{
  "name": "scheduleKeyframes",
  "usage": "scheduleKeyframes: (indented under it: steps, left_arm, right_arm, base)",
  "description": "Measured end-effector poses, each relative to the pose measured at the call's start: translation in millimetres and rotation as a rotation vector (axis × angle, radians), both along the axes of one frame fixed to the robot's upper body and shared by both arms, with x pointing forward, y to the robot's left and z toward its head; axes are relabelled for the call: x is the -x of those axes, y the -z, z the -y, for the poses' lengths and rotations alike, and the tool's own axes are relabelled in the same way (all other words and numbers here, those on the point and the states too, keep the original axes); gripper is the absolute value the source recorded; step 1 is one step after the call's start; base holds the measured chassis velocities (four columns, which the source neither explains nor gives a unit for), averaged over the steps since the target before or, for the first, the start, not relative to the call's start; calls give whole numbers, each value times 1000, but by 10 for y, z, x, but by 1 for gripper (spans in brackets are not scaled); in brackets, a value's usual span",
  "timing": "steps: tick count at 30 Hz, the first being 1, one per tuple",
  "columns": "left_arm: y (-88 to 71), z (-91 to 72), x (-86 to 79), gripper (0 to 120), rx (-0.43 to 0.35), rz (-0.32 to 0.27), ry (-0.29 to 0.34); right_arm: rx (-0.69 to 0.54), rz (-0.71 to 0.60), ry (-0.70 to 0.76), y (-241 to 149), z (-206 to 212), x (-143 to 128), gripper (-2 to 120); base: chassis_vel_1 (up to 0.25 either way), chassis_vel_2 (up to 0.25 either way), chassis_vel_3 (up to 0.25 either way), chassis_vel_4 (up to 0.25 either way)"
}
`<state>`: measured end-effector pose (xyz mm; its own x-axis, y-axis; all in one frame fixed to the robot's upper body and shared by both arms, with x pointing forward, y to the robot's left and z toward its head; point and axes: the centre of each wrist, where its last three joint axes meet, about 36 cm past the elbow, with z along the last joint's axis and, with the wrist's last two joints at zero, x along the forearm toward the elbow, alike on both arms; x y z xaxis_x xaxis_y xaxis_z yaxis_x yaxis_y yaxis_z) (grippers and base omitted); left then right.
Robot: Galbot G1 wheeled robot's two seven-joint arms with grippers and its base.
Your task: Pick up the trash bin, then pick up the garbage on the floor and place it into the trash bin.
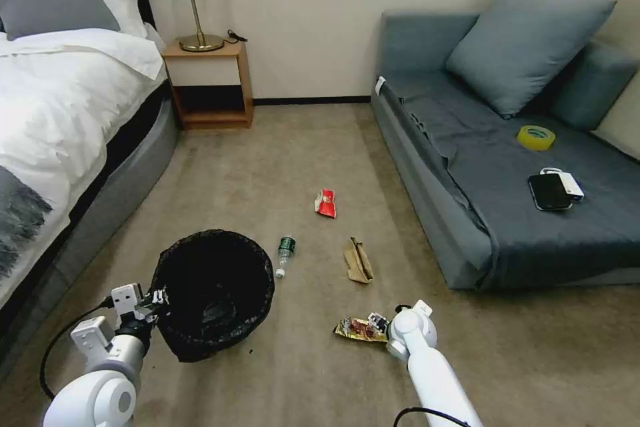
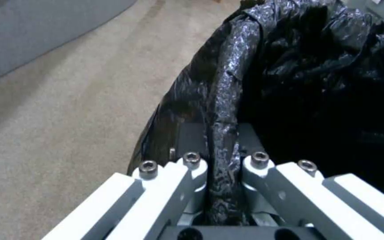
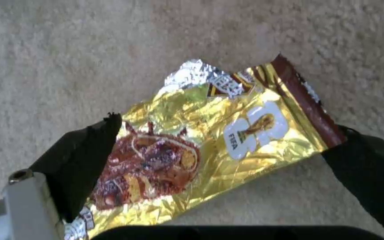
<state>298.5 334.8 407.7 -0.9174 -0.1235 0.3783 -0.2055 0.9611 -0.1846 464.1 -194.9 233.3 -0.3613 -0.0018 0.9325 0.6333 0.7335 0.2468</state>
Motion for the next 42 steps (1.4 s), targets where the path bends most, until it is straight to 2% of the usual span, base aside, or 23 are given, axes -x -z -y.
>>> scheduleKeyframes:
  steps: [13,19,23,24,31,32,33,35,36,37,39,42]
  left_arm:
    - [11,64,-27,4,8,2,5]
    - [-5,79,-43,4,11,8,7]
    - [-11,91,-50,4,14,11,10]
    - [-11,91,-50,4,14,11,10]
    - [3,112,-54,4,19,9,17]
    - [3,112,-54,4,19,9,17]
    - [5,115,-54,4,20,9,18]
    - [5,115,-54,4,20,9,18]
    - [6,120,-56,4,20,9,21]
    - [8,124,-56,4,21,9,22]
    - [9,127,-57,4,21,9,23]
    - [10,131,-54,4,22,10,25]
  right_arm:
    - [11,4,-8,14,37,36,100]
    - [24,-4,-12,-24,30,77,91]
    - [40,-12,-14,-67,31,108,78]
    - [40,-12,-14,-67,31,108,78]
    - [61,-25,-22,-109,39,162,48]
    - [61,-25,-22,-109,39,162,48]
    - [63,-26,-22,-112,42,169,43]
    - [63,-26,-22,-112,42,169,43]
    - [66,-26,-23,-120,42,180,32]
    - [68,-26,-23,-122,43,187,27]
    - [67,-26,-24,-125,41,192,23]
    - [67,-20,-28,-146,35,202,8]
  base:
    - [0,0,0,0]
    - [0,0,0,0]
    - [0,0,0,0]
    - [0,0,0,0]
    - [0,0,0,0]
    - [0,0,0,0]
    - [0,0,0,0]
    - [0,0,0,0]
    - [0,0,0,0]
    - [0,0,0,0]
    - [0,0,0,0]
    - [0,0,0,0]
